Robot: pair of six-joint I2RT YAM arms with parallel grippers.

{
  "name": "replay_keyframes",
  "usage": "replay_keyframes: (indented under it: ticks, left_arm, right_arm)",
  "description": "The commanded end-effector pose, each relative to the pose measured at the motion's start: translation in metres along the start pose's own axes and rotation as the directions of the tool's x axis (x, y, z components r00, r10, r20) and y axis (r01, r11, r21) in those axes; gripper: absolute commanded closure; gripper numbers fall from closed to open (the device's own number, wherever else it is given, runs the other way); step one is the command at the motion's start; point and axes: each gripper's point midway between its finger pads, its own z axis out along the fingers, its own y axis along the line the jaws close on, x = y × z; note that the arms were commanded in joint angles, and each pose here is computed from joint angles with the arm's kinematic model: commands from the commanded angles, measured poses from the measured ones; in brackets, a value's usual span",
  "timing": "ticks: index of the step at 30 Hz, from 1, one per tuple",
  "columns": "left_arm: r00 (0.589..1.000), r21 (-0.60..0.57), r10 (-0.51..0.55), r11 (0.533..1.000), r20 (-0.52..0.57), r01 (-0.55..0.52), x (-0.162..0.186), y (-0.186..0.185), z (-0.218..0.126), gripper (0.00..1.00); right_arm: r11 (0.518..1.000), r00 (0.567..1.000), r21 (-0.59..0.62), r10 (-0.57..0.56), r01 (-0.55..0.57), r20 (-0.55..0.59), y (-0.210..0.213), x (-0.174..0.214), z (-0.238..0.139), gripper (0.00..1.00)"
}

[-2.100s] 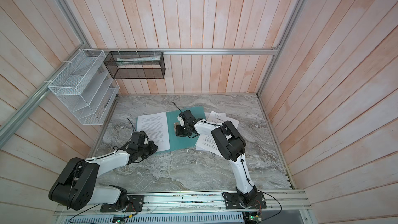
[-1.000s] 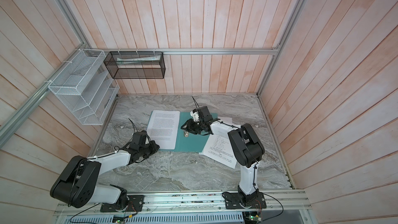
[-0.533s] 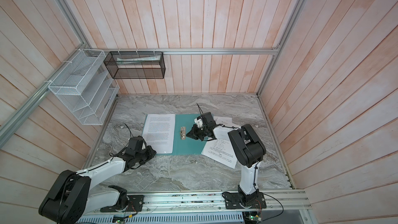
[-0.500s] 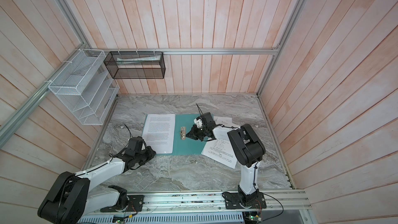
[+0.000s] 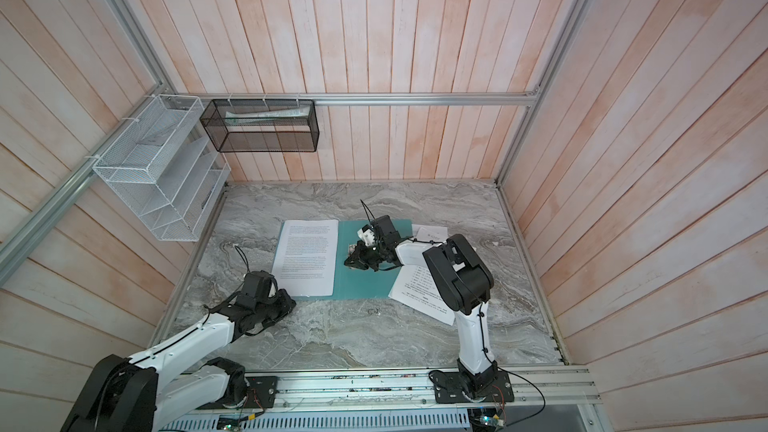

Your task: Put the files into the folder

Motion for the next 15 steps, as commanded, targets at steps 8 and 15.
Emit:
replay_keyframes:
  ticks: [8,15]
  left_arm:
    - [0.993,0.074,0.069,0.994,0.097,-0.076,-0.028,-0.039,-0.035,0.84]
    - [0.976,0.173,0.162,0.967,0.148,-0.187,-0.042,-0.089,-0.046,0.68]
  right_arm:
    - [0.996,0.982,0.043,-0.089,0.083,0.165,0.017,-0.120,0.000,1.00]
    - [0.957,0.928,0.204,-0.256,0.205,0.271,0.045,-0.166,-0.071,0.78]
